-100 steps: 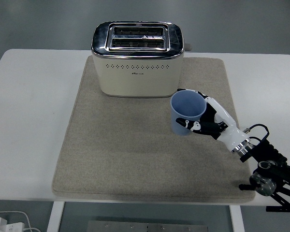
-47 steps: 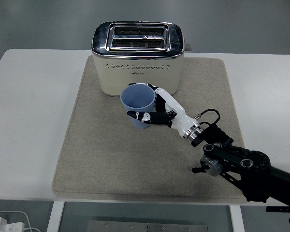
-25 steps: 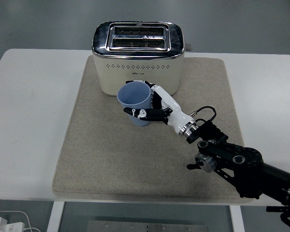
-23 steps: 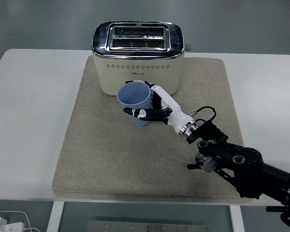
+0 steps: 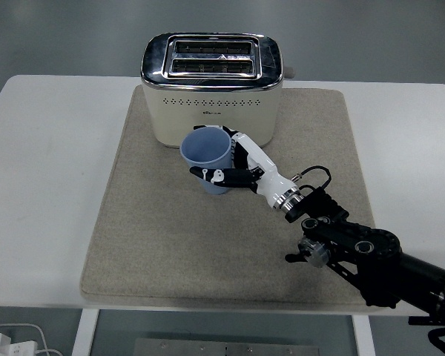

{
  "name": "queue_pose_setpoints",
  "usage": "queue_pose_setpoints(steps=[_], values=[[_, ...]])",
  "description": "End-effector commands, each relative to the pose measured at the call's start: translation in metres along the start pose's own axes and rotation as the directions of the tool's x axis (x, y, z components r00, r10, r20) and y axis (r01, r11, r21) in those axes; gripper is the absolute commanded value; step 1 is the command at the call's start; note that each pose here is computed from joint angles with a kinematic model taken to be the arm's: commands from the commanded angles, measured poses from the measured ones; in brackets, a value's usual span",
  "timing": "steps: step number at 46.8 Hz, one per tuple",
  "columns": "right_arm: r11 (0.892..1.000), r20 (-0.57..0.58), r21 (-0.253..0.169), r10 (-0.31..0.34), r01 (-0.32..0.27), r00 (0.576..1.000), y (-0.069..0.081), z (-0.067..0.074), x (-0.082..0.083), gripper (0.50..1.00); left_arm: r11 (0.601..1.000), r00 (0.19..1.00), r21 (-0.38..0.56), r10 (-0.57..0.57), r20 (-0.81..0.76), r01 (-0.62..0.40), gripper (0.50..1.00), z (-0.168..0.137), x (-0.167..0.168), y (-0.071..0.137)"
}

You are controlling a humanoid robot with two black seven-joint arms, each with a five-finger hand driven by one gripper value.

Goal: Put the water cup in front of the bread machine

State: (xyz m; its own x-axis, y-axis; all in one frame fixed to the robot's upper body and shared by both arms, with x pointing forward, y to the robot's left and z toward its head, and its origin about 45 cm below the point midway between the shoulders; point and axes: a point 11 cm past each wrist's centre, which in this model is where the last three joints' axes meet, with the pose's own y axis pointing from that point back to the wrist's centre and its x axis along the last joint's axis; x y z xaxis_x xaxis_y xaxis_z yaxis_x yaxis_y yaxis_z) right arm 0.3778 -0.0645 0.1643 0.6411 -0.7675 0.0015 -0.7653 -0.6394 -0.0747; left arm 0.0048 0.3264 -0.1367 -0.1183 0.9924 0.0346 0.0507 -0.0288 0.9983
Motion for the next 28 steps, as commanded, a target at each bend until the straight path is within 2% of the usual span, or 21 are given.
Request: queue_pose_setpoints(steps=[1, 9, 16, 28], values=[[1.000, 0.002, -0.003, 0.001, -0.001, 1.000, 0.0012, 0.0015, -0.0002, 0.897, 1.000, 1.000, 0.000, 0.000, 0.000, 0.000, 1.000, 0.0000, 0.0000, 0.0000], [1.000, 0.008, -0.007, 0.007, -0.007, 1.000, 0.0031, 0.0035, 0.0006, 0.901, 1.000, 1.000, 0.000, 0.000, 0.000, 0.000, 1.000, 0.0000, 0.0000, 0.0000], [1.000, 0.010, -0.007, 0.003, -0.003, 1.000, 0.0033, 0.0038, 0.0001, 0.923, 1.000, 1.000, 0.000, 0.000, 0.000, 0.000, 1.000, 0.0000, 0.0000, 0.0000], [1.000, 0.010, -0.012, 0.000, 0.000, 1.000, 0.0052, 0.0054, 0.0006, 0.926, 1.000, 1.000, 0.000, 0.000, 0.000, 0.000, 1.000, 0.0000, 0.0000, 0.0000]])
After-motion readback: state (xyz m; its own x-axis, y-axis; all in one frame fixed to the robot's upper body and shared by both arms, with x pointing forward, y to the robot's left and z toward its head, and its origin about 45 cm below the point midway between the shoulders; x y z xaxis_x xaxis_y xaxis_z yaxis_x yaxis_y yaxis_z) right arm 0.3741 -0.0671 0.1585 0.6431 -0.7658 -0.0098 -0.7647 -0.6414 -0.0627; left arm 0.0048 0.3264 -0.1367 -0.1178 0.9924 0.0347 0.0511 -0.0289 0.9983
